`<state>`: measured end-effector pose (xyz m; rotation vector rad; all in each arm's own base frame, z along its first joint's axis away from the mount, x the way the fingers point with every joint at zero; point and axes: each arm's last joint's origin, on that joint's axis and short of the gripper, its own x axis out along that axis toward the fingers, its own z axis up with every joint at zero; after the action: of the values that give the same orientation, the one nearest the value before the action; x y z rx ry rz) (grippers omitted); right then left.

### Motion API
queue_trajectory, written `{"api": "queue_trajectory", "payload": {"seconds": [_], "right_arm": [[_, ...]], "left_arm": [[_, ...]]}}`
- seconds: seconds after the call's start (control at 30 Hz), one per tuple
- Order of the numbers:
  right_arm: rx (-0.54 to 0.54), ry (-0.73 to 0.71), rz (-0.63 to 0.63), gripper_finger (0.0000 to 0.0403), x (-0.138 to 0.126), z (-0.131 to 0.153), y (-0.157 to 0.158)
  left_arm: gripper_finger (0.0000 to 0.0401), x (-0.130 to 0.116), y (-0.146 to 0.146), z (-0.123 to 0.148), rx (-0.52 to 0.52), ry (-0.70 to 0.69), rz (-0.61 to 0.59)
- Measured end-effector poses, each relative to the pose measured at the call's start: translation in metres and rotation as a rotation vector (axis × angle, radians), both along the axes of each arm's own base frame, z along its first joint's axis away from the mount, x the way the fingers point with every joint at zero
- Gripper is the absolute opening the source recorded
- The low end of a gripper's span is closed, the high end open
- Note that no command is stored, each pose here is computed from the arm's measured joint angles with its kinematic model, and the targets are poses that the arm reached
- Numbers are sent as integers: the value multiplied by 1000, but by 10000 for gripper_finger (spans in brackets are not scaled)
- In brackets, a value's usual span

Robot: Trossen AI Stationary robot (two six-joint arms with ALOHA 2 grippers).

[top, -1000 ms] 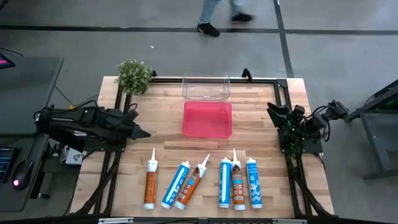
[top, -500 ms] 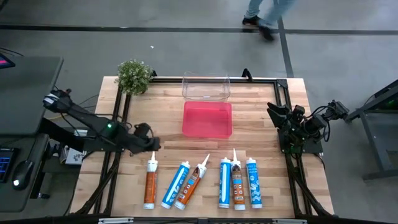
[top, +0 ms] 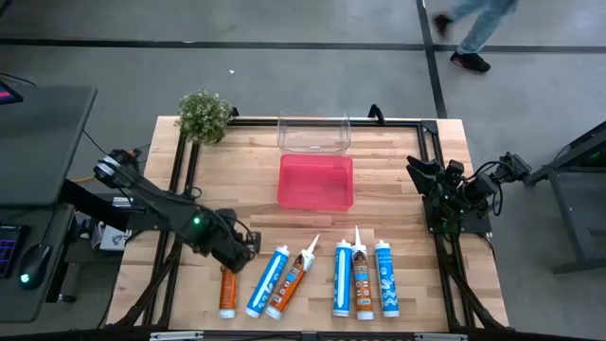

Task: Pick & place silicon tubes, Sealant and Lysol wipes
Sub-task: Put the left orange sealant into the transparent container

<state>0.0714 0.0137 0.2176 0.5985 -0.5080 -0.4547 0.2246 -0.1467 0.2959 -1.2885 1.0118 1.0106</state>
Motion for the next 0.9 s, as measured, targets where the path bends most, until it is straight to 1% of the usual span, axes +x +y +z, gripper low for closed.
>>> {"api": "queue_trajectory", "payload": {"seconds": [0.07,0.17,0.27,0.4,0.53,0.63,0.77,0.87,0.9], "right_arm": [[0,0,0,303,0,0,0],[0,0,0,303,0,0,0],[-1,2,0,303,0,0,0],[-3,6,0,303,0,0,0],[-7,12,0,303,1,-1,0],[-8,13,0,303,1,-1,0],[-8,13,0,303,1,-1,0],[-8,13,0,303,1,-1,0],[-8,13,0,303,1,-1,0]], "left_arm": [[15,6,-9,-2,-18,22,2],[46,11,-20,-11,-38,50,7],[89,14,-27,-16,-47,50,22],[150,12,-33,-21,-35,76,9],[194,11,-33,-23,-13,94,-1],[208,3,-33,-23,27,140,-15],[210,-7,-37,-24,67,174,-35],[211,-9,-42,-34,70,196,-6],[211,-10,-44,-38,55,207,-8]]}}
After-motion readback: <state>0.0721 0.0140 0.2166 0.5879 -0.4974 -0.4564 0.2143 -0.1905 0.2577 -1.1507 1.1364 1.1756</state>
